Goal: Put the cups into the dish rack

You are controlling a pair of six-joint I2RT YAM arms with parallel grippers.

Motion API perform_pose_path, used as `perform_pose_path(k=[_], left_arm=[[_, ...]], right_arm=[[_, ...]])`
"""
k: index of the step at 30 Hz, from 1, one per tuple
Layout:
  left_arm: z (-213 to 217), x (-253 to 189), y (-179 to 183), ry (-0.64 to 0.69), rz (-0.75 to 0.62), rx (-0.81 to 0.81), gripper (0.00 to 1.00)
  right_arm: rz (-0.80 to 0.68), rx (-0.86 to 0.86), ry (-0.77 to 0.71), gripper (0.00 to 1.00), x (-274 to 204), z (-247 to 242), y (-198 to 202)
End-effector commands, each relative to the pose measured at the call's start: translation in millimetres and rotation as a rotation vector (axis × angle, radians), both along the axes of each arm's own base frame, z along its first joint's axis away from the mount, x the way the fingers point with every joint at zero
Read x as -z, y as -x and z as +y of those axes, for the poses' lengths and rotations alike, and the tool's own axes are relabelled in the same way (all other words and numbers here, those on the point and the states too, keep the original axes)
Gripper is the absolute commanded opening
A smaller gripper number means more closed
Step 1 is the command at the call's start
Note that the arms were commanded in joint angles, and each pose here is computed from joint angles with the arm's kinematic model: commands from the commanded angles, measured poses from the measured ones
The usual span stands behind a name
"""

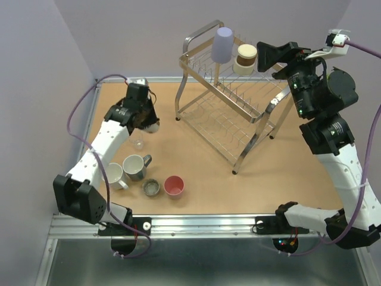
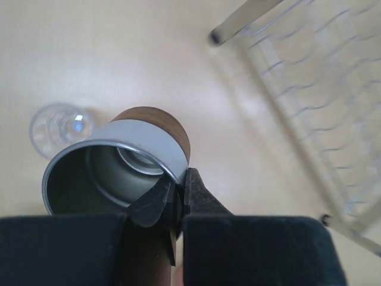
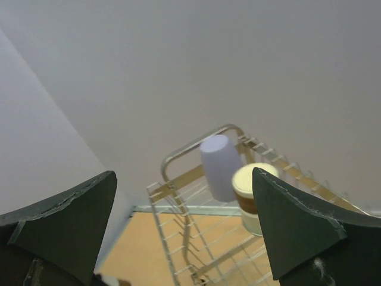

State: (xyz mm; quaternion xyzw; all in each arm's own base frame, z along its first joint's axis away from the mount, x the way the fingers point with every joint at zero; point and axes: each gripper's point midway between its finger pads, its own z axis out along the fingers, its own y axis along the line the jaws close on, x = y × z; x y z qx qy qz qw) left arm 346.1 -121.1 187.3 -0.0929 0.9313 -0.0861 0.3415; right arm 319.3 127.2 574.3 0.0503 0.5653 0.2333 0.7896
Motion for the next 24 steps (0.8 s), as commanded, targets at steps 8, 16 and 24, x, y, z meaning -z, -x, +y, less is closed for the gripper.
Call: perform_pose_path(k=[8, 16, 24], left_arm=[[-66.0, -368.1, 49.1, 0.654, -0.921, 0.400, 0.00], [-70.7, -428.0, 64.8, 0.919, -1.150, 0.447, 0.00], [-86.2, -449.3, 66.8, 1.040, -1.220, 0.515, 0.00]], right_arm=[[-0.165, -0.554, -0.240, 1.00, -88.3, 79.9, 37.8], [-0.122, -0.714, -0.321, 1.00, -92.8, 127.0, 22.9], [-0.108, -0.791, -0.394, 1.00, -91.0, 165.3, 19.6]])
